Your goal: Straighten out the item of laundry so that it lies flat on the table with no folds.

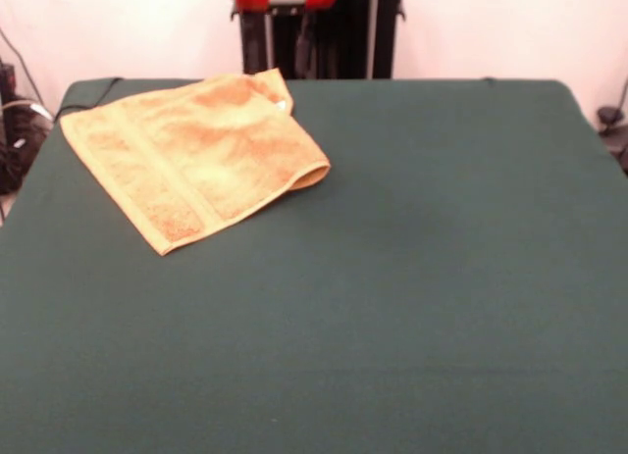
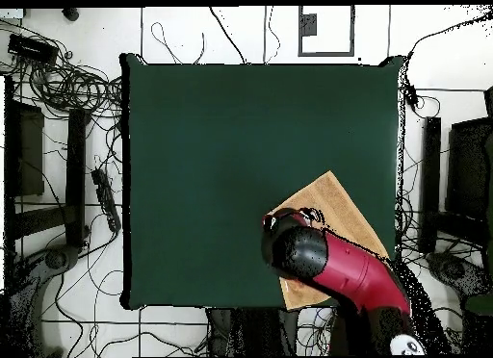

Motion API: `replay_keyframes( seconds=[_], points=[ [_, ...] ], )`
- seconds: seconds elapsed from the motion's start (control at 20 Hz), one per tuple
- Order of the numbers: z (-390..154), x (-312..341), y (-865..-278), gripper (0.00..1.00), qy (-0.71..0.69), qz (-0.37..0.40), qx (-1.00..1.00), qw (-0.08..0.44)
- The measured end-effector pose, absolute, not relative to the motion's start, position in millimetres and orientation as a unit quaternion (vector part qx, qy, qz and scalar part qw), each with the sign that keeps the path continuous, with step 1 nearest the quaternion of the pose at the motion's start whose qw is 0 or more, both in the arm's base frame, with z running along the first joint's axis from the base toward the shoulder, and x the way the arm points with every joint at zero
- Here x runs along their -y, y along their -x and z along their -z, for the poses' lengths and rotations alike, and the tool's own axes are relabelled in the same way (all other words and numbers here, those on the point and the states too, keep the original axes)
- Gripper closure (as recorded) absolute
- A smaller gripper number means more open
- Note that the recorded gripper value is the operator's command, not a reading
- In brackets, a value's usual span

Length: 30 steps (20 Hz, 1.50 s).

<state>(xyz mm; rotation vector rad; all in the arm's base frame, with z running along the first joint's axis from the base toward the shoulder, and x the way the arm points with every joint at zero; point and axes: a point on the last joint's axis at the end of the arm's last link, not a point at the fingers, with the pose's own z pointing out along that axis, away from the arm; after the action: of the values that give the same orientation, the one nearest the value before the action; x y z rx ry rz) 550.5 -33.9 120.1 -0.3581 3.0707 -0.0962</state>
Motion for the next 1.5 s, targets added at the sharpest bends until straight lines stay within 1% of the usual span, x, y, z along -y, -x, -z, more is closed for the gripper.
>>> replay_keyframes(
  seconds=[0.55,1.5],
  points=[
    [-69.1,71.2,-614.2,0.0,0.115,0.021,-0.993,0.035],
    [-37.4,103.7,-689.6,0.0,0.16,0.006,-0.986,0.055]
  ],
)
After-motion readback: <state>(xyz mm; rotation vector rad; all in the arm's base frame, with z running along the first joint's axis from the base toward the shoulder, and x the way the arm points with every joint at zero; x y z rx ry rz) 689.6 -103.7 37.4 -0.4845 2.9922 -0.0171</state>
